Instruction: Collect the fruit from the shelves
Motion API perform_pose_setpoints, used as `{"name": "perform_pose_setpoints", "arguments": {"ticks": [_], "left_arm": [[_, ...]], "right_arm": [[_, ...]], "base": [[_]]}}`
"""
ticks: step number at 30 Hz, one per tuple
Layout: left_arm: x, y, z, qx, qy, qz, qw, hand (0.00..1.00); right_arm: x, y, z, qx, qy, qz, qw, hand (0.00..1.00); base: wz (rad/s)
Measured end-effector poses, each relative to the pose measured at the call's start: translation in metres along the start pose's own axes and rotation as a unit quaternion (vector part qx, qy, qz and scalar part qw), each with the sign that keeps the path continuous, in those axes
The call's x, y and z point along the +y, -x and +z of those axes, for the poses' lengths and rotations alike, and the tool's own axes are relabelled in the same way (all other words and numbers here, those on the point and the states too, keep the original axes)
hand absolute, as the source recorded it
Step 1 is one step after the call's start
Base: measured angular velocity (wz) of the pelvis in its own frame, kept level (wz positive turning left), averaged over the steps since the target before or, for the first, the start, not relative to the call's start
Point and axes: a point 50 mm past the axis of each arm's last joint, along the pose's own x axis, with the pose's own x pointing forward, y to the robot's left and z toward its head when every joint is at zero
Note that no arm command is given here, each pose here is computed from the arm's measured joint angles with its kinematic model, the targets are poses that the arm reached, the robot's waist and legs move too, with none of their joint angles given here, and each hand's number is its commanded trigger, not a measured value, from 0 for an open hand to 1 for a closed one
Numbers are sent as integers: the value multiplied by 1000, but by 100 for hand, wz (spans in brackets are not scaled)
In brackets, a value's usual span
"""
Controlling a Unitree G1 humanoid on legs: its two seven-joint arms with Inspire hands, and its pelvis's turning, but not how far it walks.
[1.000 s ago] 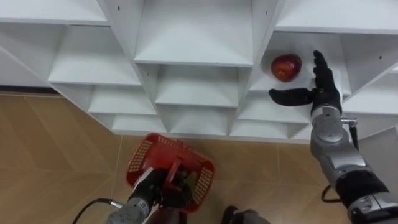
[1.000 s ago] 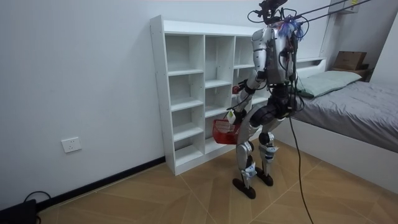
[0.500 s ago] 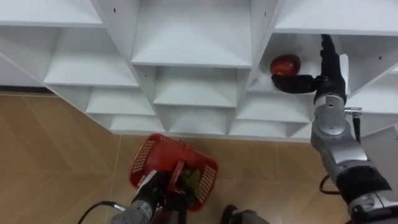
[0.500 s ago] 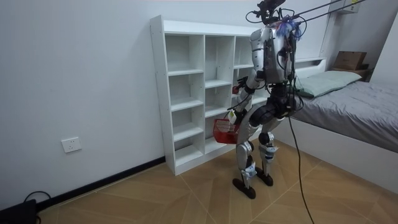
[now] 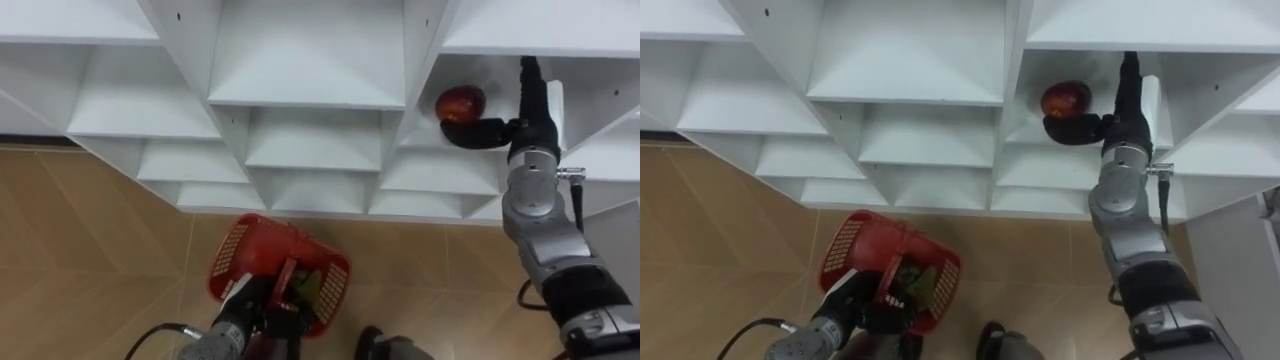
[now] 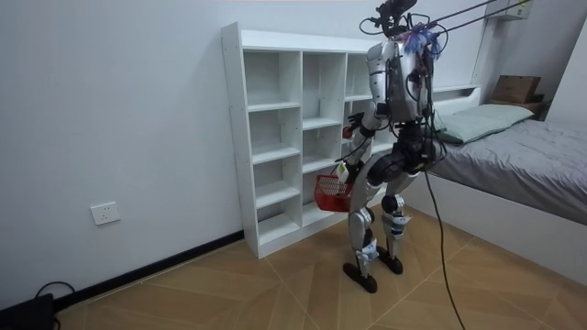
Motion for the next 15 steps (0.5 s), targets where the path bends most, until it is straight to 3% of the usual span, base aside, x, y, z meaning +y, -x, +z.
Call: {"name": "perform_pose_setpoints", "arguments": {"ticks": [15], "left_arm": [[2,0,6,-14,-8,-17,1000,100]], "right_arm": [[0,-4,6,-3,5,-8,1000,0]], "base": [[0]]}}
